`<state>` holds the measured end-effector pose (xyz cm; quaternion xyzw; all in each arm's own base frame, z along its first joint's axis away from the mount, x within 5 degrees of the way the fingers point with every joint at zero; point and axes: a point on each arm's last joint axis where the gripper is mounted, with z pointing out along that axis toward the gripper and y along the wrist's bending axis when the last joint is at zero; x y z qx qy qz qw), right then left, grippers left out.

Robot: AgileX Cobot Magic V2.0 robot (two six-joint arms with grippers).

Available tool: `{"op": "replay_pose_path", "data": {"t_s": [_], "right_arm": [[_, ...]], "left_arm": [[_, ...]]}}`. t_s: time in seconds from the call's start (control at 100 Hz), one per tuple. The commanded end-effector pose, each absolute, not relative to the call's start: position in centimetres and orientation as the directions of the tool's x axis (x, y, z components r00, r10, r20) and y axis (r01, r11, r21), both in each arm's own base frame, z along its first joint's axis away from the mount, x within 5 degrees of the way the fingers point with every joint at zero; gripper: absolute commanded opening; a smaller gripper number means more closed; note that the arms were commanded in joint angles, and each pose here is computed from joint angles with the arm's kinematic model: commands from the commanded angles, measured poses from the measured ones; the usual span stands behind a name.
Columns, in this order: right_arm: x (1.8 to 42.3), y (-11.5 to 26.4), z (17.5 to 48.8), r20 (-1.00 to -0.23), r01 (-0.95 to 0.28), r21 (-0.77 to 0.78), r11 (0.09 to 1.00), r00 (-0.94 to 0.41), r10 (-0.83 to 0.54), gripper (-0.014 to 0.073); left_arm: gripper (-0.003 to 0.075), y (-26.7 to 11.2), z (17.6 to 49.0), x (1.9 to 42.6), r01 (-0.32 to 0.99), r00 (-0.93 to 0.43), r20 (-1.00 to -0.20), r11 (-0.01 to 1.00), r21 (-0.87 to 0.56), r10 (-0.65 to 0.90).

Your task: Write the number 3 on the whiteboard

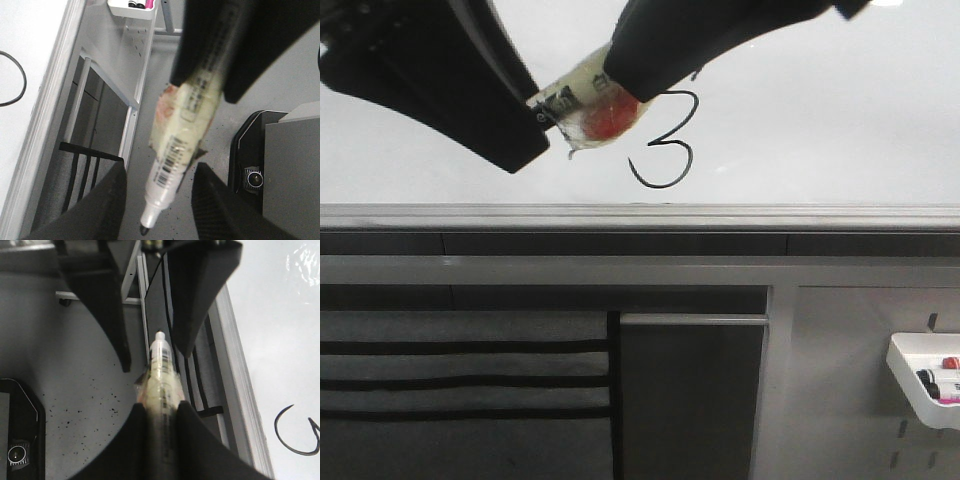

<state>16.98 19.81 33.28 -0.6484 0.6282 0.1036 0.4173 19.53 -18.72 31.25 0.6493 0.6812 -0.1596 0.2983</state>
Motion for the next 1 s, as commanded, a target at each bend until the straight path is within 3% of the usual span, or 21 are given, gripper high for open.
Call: {"op": "replay_pose_path", "data": {"t_s": [0.0, 0.46, 0.56, 0.66, 0.75, 0.84, 0.99], "right_arm": [[16.9, 19.7, 35.5, -0.707, -0.864, -0.465, 0.192, 0.232, -0.668, -0.0038], [16.8, 19.6, 35.4, -0.703, -0.872, -0.454, 0.182, 0.225, -0.675, -0.0031], [16.8, 19.6, 35.4, -0.708, -0.874, -0.446, 0.19, 0.215, -0.673, 0.0062], [17.2, 19.2, 35.7, -0.734, -0.87, -0.426, 0.25, 0.17, -0.658, 0.0243], [17.8, 17.5, 36.6, -0.772, -0.843, -0.405, 0.355, 0.107, -0.626, 0.0337], [18.1, 14.9, 38.1, -0.816, -0.788, -0.381, 0.484, 0.041, -0.577, 0.0347], [17.8, 10.6, 40.3, -0.885, -0.663, -0.311, 0.68, -0.059, -0.462, 0.0345]], "left_arm": [[0.0248, -19.2, 33.2, 19.6, 0.97, 0.049, -0.665, 0.124, 0.21, 0.745], [-0.0019, -19.2, 33.4, 19.3, 0.974, 0.066, -0.658, 0.094, 0.206, 0.75], [-0.0018, -19.2, 33.4, 19.3, 0.974, 0.063, -0.659, 0.097, 0.203, 0.75], [-0.0018, -18.8, 33.4, 19.7, 0.971, 0.044, -0.662, 0.123, 0.204, 0.748], [-0.0018, -17.9, 33.6, 21.0, 0.952, -0.042, -0.687, 0.239, 0.194, 0.726], [-0.0018, -16.1, 33.6, 23.0, 0.889, -0.157, -0.727, 0.416, 0.191, 0.668], [-0.0018, -11.8, 32.9, 26.7, 0.607, -0.378, -0.849, 0.791, 0.073, 0.368]]}}
